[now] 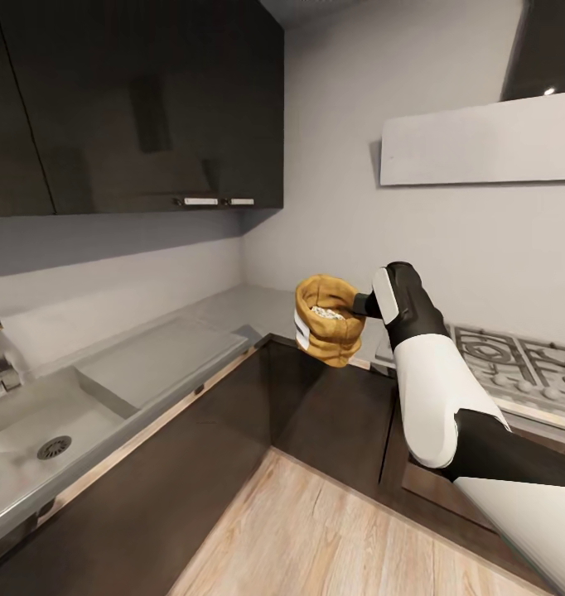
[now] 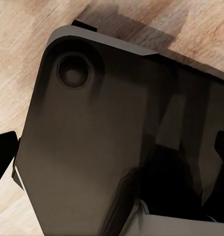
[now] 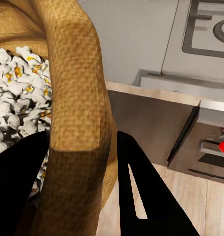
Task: In the kitchen, take the popcorn bag from the countertop, put it into the microwave, and heat it until the popcorn is cooked so the cooked popcorn ends up inside the bag.
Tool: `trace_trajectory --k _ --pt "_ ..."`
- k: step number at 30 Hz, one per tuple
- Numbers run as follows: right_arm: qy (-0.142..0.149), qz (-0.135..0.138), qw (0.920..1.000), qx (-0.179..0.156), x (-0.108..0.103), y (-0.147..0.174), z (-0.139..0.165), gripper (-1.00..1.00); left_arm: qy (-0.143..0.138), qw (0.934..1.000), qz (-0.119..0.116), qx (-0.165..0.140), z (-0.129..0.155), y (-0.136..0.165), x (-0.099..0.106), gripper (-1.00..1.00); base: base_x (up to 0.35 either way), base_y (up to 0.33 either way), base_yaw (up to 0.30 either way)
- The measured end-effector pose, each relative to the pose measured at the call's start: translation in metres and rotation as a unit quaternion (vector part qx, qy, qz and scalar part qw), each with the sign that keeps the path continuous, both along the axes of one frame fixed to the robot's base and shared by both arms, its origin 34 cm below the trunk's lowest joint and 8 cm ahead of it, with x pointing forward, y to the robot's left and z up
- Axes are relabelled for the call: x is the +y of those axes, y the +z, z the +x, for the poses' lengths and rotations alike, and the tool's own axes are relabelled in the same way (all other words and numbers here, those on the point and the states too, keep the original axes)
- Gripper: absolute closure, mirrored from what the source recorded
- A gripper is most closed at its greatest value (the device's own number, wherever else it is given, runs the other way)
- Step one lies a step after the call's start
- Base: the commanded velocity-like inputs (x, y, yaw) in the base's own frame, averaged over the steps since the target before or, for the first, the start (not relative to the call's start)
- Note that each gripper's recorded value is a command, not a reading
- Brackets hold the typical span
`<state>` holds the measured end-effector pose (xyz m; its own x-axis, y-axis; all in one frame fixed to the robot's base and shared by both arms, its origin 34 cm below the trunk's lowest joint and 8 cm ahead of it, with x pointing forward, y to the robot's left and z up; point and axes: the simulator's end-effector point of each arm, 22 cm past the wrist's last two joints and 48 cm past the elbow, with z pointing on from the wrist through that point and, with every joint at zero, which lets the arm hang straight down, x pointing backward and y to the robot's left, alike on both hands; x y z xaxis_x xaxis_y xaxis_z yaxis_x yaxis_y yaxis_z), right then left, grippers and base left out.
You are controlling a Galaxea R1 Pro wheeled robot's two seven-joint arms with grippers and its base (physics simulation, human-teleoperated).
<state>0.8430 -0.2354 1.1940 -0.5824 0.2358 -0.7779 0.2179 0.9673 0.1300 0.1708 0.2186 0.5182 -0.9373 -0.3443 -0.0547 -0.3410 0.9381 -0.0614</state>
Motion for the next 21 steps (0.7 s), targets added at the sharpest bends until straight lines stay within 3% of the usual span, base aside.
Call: trace_trajectory --k 7,15,21 --pt "-0.004 -0.016 0.9998 0.015 -0.004 -0.014 -0.002 1.0 0.0 1.0 0.0 0.0 0.0 0.0 0.0 -1.0 0.0 0.0 0.0" --pt "0.002 -0.01 0.9998 0.016 0.0 -0.015 -0.002 1.0 0.0 1.0 0.0 0.0 0.0 0.0 0.0 -1.0 0.0 0.0 0.0" --pt "0.011 -0.01 0.9991 0.04 0.007 -0.034 -0.004 1.0 0.0 1.0 0.0 0.0 0.0 0.0 0.0 -1.0 0.0 0.0 0.0"
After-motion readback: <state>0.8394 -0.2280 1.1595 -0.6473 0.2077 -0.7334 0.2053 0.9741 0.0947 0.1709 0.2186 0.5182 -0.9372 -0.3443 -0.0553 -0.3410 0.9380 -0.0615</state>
